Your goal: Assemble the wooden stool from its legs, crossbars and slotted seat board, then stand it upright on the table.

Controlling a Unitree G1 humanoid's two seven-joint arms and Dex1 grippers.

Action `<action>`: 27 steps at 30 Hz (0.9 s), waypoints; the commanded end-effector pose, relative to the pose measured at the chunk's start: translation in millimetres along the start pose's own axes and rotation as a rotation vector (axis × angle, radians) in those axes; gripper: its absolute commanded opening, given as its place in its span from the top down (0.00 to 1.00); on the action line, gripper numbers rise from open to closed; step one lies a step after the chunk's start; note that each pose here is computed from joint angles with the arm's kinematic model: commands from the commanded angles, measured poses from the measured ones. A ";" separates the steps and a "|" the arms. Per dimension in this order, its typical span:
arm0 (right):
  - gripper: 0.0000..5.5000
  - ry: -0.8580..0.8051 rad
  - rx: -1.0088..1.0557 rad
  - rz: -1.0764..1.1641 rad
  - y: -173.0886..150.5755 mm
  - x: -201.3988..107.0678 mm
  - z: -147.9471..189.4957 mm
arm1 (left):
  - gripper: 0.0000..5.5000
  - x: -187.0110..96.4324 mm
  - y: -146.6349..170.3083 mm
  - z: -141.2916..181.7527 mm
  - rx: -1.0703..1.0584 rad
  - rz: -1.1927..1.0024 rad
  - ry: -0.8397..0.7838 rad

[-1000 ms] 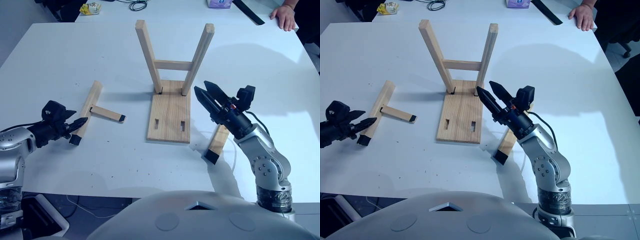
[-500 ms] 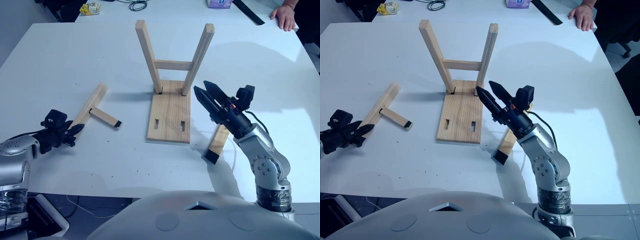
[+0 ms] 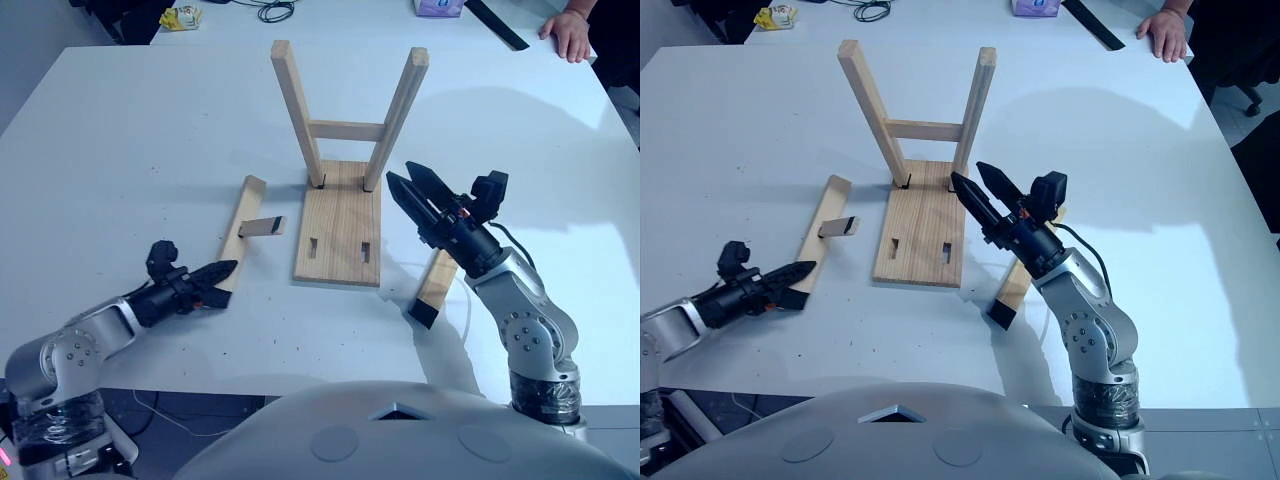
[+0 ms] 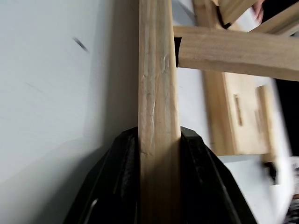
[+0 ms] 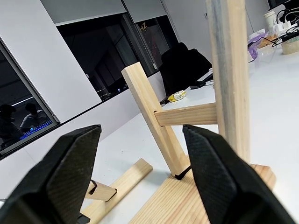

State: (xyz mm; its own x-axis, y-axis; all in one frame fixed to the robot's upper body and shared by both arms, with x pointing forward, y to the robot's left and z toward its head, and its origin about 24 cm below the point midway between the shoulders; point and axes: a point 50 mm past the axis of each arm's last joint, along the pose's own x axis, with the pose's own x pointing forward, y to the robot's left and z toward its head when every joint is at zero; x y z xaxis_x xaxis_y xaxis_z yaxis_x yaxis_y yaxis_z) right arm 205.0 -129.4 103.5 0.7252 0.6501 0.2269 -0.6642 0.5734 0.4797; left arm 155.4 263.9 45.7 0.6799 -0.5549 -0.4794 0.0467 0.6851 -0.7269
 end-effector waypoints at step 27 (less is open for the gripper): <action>0.41 0.054 0.026 0.014 3.1 -5.4 0.8 | 0.42 -14.0 40.9 -13.3 -0.291 0.397 -0.122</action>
State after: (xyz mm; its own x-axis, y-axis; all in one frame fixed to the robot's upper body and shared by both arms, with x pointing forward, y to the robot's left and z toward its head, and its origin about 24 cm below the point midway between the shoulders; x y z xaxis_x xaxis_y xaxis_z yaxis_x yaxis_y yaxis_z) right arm 200.2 -132.8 102.3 0.6997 0.6911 0.1811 -0.6700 0.5469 0.5020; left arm 162.9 284.0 47.8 0.8300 -0.2705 -0.4879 -0.2415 0.6141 -0.7514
